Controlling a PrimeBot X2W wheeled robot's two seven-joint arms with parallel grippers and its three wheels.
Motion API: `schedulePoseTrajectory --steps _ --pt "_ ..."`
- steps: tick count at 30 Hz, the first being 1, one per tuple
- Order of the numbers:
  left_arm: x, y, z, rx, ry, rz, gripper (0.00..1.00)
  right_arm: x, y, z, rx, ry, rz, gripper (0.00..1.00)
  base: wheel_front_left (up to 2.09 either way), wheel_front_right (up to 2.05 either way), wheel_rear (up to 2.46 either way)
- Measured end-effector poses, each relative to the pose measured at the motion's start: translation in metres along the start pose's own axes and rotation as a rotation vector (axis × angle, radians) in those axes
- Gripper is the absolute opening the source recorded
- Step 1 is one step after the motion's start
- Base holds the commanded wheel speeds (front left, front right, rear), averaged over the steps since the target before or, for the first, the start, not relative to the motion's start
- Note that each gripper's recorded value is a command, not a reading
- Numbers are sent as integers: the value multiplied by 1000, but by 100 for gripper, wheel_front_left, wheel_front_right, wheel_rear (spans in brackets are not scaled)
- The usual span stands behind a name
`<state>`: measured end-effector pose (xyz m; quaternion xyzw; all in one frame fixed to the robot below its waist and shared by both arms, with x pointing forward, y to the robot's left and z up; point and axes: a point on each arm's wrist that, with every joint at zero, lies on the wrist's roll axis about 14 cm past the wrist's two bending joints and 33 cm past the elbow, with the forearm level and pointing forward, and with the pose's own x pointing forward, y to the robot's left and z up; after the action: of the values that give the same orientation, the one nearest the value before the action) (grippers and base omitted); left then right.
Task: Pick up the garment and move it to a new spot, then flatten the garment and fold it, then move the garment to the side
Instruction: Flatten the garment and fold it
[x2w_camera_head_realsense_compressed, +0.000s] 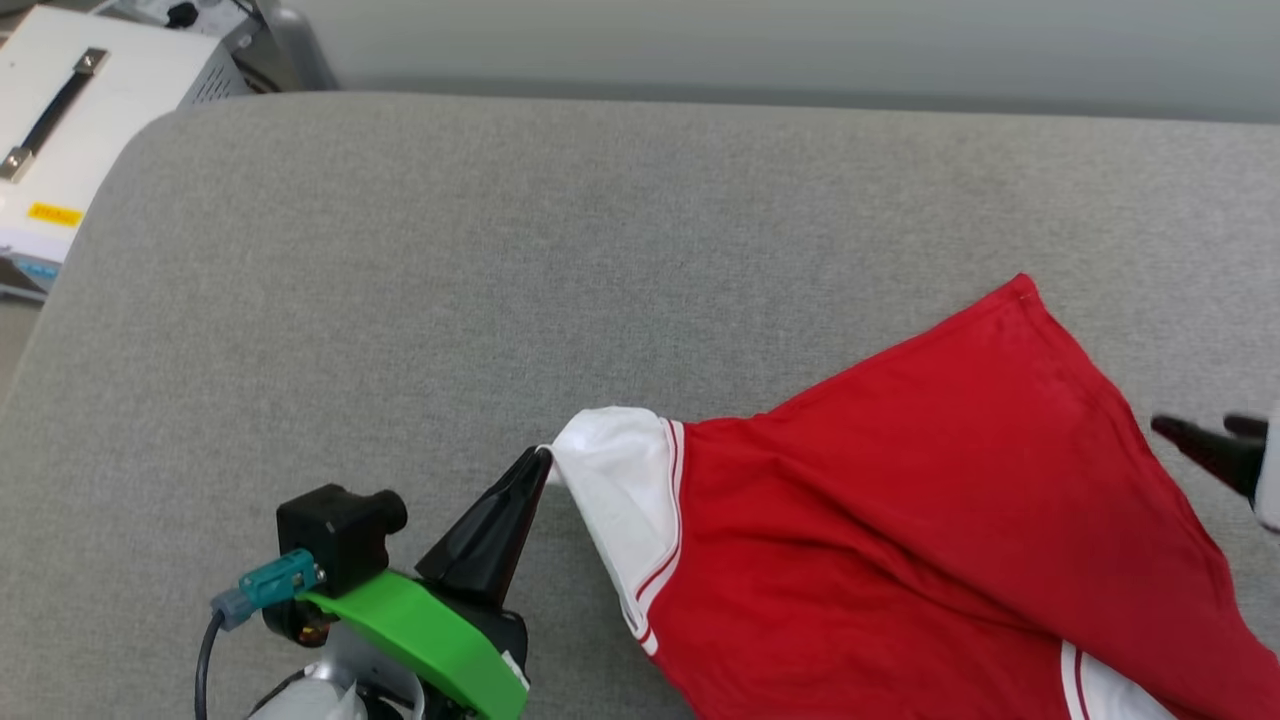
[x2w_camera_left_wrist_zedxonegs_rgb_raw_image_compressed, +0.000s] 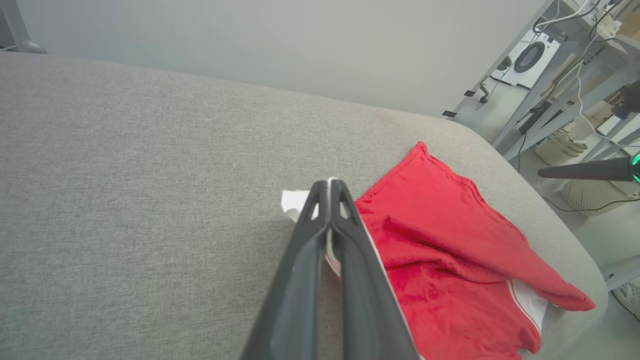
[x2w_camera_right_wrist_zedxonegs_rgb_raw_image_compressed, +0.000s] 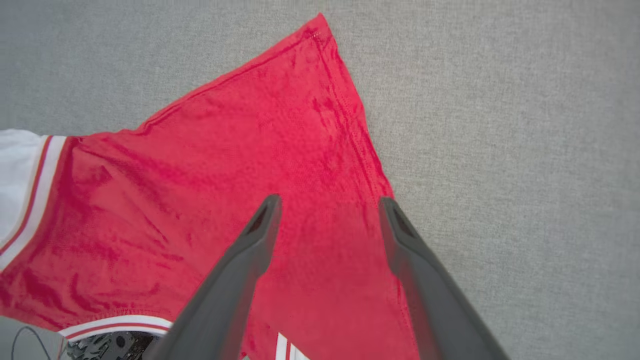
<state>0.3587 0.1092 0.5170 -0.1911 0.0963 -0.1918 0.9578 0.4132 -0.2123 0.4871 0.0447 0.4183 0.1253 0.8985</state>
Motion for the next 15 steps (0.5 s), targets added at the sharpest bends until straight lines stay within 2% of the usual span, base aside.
schedulePoseTrajectory --steps 8,9,10,15 --pt "13 14 -4 -2 17 13 0 55 7 37 -80 57 -6 100 0 0 0" --pt "14 17 -5 -6 20 21 0 64 6 39 -85 73 -9 100 0 0 0" --pt "15 31 -13 -27 35 67 0 104 2 39 -114 158 -31 100 0 0 0" --pt "12 43 -19 -31 43 109 0 139 5 29 -127 232 -23 100 0 0 0"
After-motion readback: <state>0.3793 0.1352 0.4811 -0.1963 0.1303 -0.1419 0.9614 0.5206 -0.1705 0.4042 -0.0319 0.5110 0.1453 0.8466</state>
